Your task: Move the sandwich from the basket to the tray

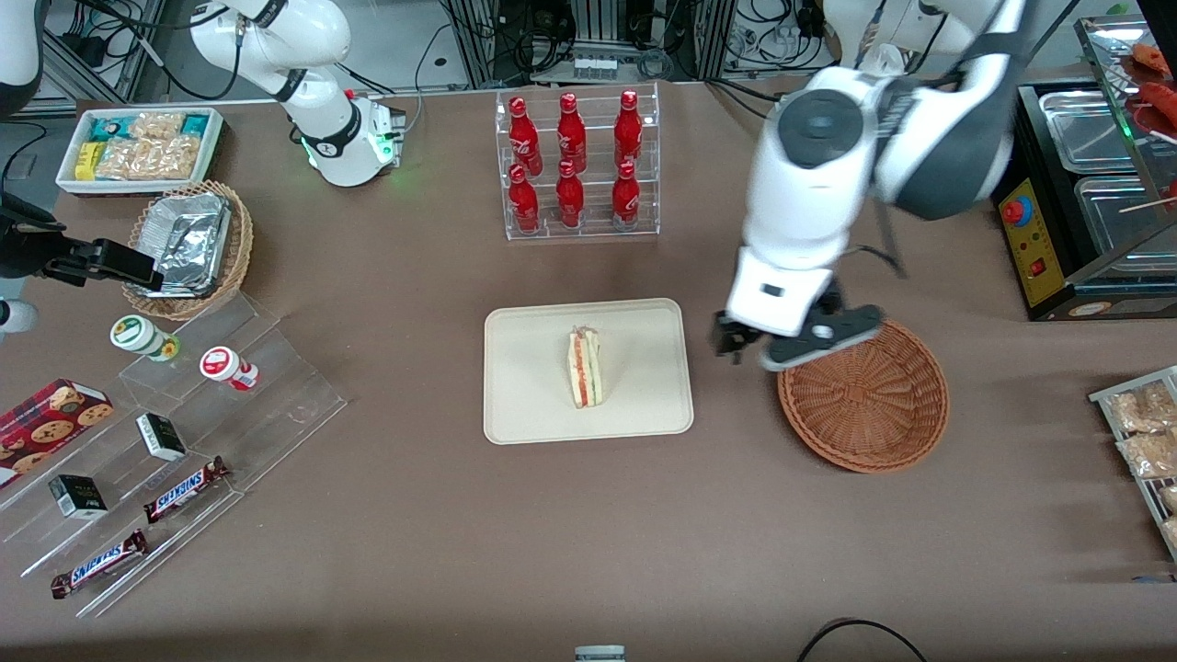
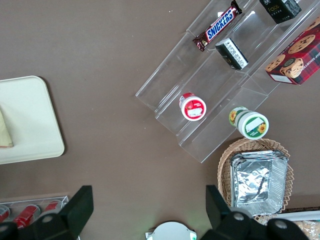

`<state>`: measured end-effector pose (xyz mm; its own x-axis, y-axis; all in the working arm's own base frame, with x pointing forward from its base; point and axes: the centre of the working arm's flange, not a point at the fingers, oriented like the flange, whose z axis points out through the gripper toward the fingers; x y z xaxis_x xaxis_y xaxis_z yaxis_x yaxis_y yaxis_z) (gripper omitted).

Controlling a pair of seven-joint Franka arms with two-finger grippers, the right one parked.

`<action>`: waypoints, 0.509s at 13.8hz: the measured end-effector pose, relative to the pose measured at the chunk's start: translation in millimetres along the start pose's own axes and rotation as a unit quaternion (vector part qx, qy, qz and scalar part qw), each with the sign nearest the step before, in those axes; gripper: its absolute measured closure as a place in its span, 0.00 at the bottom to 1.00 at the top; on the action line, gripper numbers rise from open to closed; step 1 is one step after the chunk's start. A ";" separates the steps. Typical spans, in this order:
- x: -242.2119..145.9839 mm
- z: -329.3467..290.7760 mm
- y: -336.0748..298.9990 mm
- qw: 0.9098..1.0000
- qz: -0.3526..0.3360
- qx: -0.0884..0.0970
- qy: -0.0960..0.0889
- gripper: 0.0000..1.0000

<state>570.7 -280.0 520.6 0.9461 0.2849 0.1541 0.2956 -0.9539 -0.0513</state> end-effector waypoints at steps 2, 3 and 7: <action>14.6 -0.5 -45.1 1.000 0.027 0.000 -0.012 0.00; 21.0 -2.9 -68.5 0.999 0.044 -0.006 -0.020 0.00; 40.8 -23.8 -176.1 0.991 0.120 -0.013 -0.058 0.00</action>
<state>554.0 -102.7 559.4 0.9980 0.0574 0.0265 0.0586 -0.9972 -0.0472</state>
